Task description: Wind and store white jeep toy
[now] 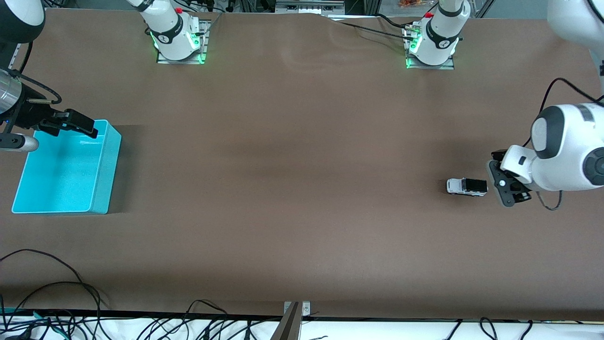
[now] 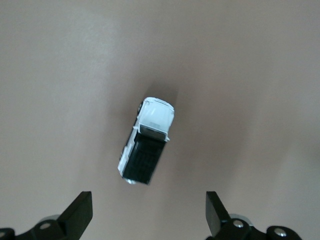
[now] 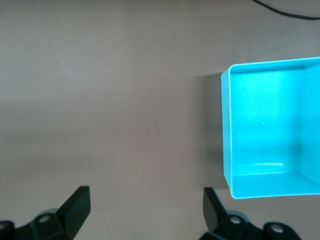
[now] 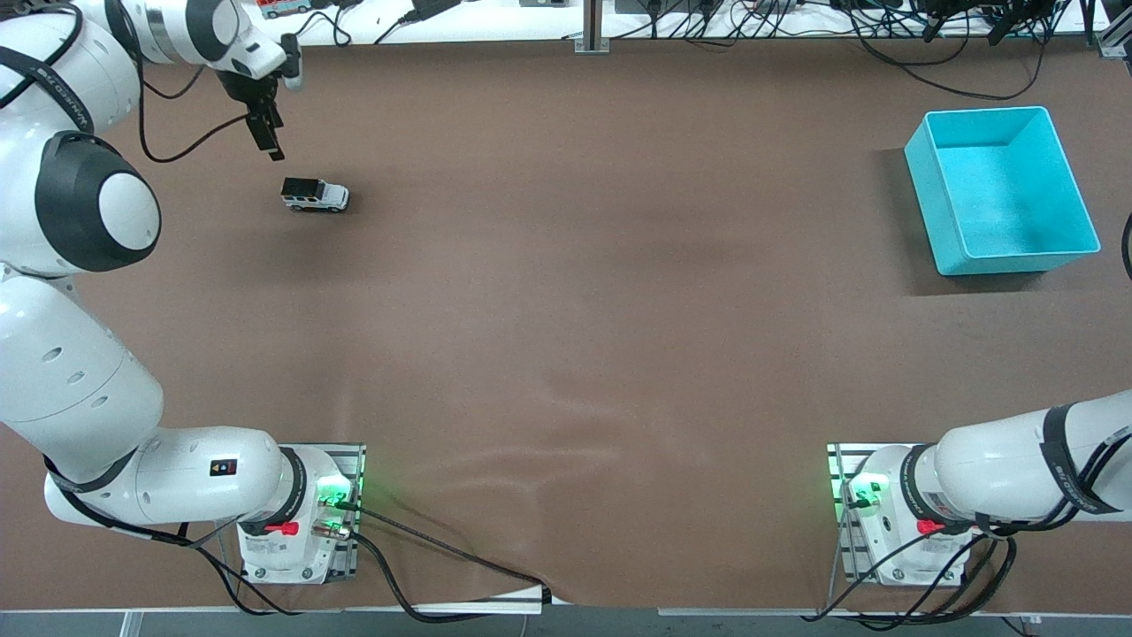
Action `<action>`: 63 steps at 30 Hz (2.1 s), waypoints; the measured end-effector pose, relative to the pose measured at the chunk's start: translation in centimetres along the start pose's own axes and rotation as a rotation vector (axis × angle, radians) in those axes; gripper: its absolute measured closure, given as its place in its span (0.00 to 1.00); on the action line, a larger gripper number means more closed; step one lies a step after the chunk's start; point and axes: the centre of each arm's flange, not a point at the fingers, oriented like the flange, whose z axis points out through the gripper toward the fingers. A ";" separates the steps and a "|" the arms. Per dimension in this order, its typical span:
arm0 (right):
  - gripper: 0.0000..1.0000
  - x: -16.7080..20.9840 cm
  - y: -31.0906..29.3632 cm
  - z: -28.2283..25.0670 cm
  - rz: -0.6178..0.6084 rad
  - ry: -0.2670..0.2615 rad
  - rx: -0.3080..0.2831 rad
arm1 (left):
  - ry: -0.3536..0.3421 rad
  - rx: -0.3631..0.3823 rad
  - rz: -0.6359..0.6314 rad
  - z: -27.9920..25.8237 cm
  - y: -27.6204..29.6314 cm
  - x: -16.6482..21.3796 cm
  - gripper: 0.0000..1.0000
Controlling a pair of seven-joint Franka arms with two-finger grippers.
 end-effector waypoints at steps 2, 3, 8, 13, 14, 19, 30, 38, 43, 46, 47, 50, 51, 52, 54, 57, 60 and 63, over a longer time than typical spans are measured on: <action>0.00 0.0 0.0 0.0 0.000 0.000 0.000 | 0.004 0.016 0.042 1.4 0.0 0.1 0.00; 0.00 0.0 0.0 0.0 0.000 0.000 0.000 | 0.007 0.026 0.065 2.1 0.0 0.2 0.00; 0.00 0.0 0.0 0.0 0.000 0.000 0.000 | 0.016 0.069 0.146 4.9 0.2 -0.1 0.00; 0.00 0.0 0.0 0.0 0.000 0.000 0.000 | 0.016 0.059 0.211 7.4 0.8 -0.4 0.00; 0.00 0.0 0.0 0.0 0.000 0.000 0.000 | 0.016 0.059 0.225 7.7 0.8 -0.4 0.00; 0.00 0.0 0.0 0.0 0.000 0.000 0.000 | 0.017 0.076 0.300 9.7 0.4 -0.3 0.00; 0.00 0.0 0.1 0.0 0.001 0.000 0.000 | 0.020 0.076 0.320 12.5 -0.3 -0.7 0.01; 0.00 0.0 0.1 0.0 0.002 0.000 0.000 | 0.020 0.064 0.322 13.2 -0.1 -0.7 0.13; 0.00 0.0 0.1 0.0 0.002 0.000 0.000 | 0.020 0.062 0.322 13.5 -0.1 -0.7 0.44; 0.00 0.0 0.1 0.0 0.002 0.000 0.000 | 0.020 0.063 0.323 13.5 -0.1 -0.7 0.48; 0.00 0.0 0.1 0.0 0.002 0.000 0.000 | 0.020 0.063 0.323 13.5 -0.1 -0.7 0.48; 0.00 0.0 0.1 0.0 0.002 0.000 0.000 | 0.021 0.063 0.323 13.5 -0.1 -0.6 0.48; 0.00 0.0 0.1 0.0 0.002 0.000 0.000 | 0.021 0.063 0.323 13.5 -0.1 -0.6 0.48; 0.00 0.0 0.1 0.0 0.002 0.000 0.000 | 0.021 0.063 0.323 13.5 -0.1 -0.6 0.48; 0.00 0.0 0.1 0.0 0.002 0.000 0.000 | 0.021 0.063 0.323 13.5 -0.1 -0.6 0.48; 0.00 0.0 0.1 0.0 0.002 0.000 0.000 | 0.021 0.063 0.323 13.5 -0.1 -0.6 0.48; 0.00 0.0 0.1 0.0 0.002 0.000 0.000 | 0.021 0.063 0.323 13.5 -0.1 -0.7 0.48; 0.00 0.0 0.1 0.0 0.002 0.000 0.000 | 0.021 0.063 0.317 13.5 -0.2 -1.0 0.48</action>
